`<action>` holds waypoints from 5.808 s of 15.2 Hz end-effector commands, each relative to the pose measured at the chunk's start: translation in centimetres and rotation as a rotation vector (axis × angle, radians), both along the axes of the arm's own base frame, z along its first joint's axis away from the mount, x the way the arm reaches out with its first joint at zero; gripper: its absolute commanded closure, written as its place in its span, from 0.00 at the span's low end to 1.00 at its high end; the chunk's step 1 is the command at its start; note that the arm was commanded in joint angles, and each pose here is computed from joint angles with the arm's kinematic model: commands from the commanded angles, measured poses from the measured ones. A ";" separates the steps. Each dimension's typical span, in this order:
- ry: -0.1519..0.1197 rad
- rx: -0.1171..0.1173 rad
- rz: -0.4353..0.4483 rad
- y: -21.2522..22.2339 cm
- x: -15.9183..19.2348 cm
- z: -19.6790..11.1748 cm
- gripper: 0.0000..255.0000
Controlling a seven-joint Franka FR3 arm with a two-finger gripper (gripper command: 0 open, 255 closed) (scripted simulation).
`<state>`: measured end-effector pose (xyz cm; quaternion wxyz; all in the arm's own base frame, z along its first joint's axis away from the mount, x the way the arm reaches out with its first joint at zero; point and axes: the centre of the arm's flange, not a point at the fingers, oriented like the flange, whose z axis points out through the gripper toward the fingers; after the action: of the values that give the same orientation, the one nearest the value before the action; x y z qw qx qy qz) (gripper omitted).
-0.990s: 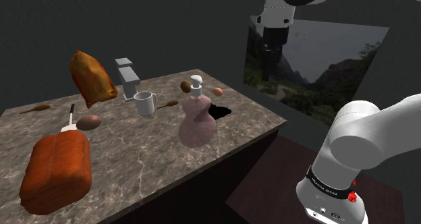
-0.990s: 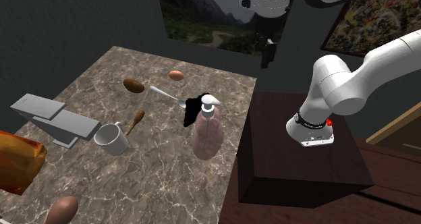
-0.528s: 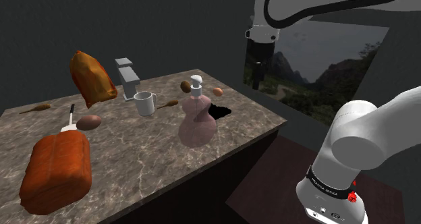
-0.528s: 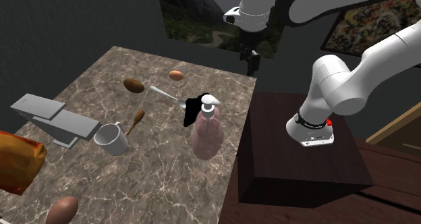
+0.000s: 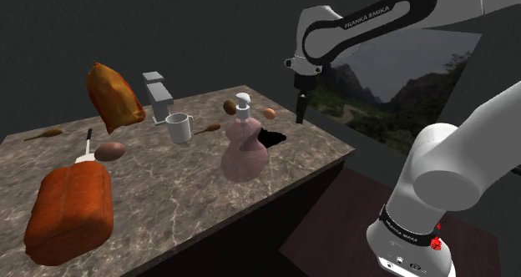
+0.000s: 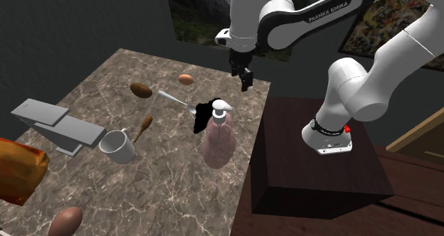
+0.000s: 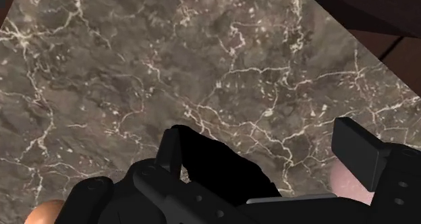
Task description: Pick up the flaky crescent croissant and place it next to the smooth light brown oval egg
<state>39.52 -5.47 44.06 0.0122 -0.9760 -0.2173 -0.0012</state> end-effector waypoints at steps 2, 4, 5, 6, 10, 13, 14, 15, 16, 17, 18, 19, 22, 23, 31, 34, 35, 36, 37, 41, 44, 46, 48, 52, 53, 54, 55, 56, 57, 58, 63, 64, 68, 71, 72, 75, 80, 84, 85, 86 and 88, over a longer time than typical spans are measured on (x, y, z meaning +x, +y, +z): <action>-0.017 0.007 0.075 0.3 2.9 -2.9 0.00; -0.026 0.012 0.122 0.3 4.7 -4.8 0.00; -0.031 0.015 0.146 0.4 5.5 -5.7 0.00; -0.036 0.017 0.170 0.5 6.4 -6.6 0.00; -0.049 0.024 0.237 0.9 8.9 -9.7 0.00; -0.049 0.024 0.237 1.0 8.9 -11.3 0.00; -0.049 0.024 0.237 1.0 9.0 -11.8 0.00; -0.049 0.024 0.237 1.1 9.0 -12.3 0.00; -0.049 0.024 0.237 1.1 9.0 -12.8 0.00; -0.049 0.024 0.237 1.1 9.0 -13.1 0.00; -0.049 0.024 0.237 1.1 9.0 -13.1 0.00; -0.049 0.024 0.237 1.1 9.0 -13.1 0.00; -0.049 0.024 0.237 1.1 9.0 -13.1 0.00; -0.049 0.024 0.237 1.1 9.0 -13.1 0.00; -0.049 0.024 0.237 1.1 9.0 -13.1 1.00; -0.049 0.024 0.237 1.1 9.0 -13.1 1.00; -0.049 0.024 0.237 1.1 9.0 -12.6 1.00; -0.049 0.024 0.237 1.1 9.0 -12.1 1.00; -0.049 0.024 0.237 1.1 9.0 -11.6 1.00; -0.049 0.024 0.237 1.1 9.0 -9.4 1.00; -0.049 0.024 0.237 1.1 9.0 -7.9 1.00; -0.049 0.024 0.237 1.1 9.0 -6.8 1.00; -0.049 0.024 0.237 1.1 9.0 -5.8 1.00; -0.049 0.024 0.237 1.1 9.0 -3.6 1.00; -0.049 0.024 0.237 1.1 9.0 -3.1 1.00; -0.049 0.024 0.237 1.1 9.0 -2.6 1.00; -0.049 0.024 0.237 1.1 9.0 -2.1 1.00; -0.049 0.024 0.237 1.1 9.0 -1.5 1.00; -0.049 0.024 0.237 1.1 9.0 -1.0 1.00; -0.049 0.024 0.237 1.1 9.0 -0.5 1.00; -0.049 0.024 0.237 1.1 9.0 2.2 1.00; -0.049 0.024 0.237 1.1 9.0 2.2 1.00; -0.049 0.024 0.237 5.8 11.4 2.3 1.00; -0.049 0.024 0.237 9.4 13.1 2.3 1.00; -0.049 0.024 0.237 10.6 13.7 2.3 1.00; -0.049 0.024 0.237 14.1 15.5 2.3 1.00; -0.049 0.024 0.237 20.0 18.4 2.3 1.00; -0.049 0.024 0.237 24.8 20.7 2.4 1.00; -0.049 0.024 0.237 25.9 21.3 2.4 1.00; -0.049 0.024 0.237 27.1 21.9 2.4 1.00; -0.049 0.024 0.237 29.5 23.1 2.4 1.00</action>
<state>61.90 23.06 46.42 0.0187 -0.9429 -0.3317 -0.0258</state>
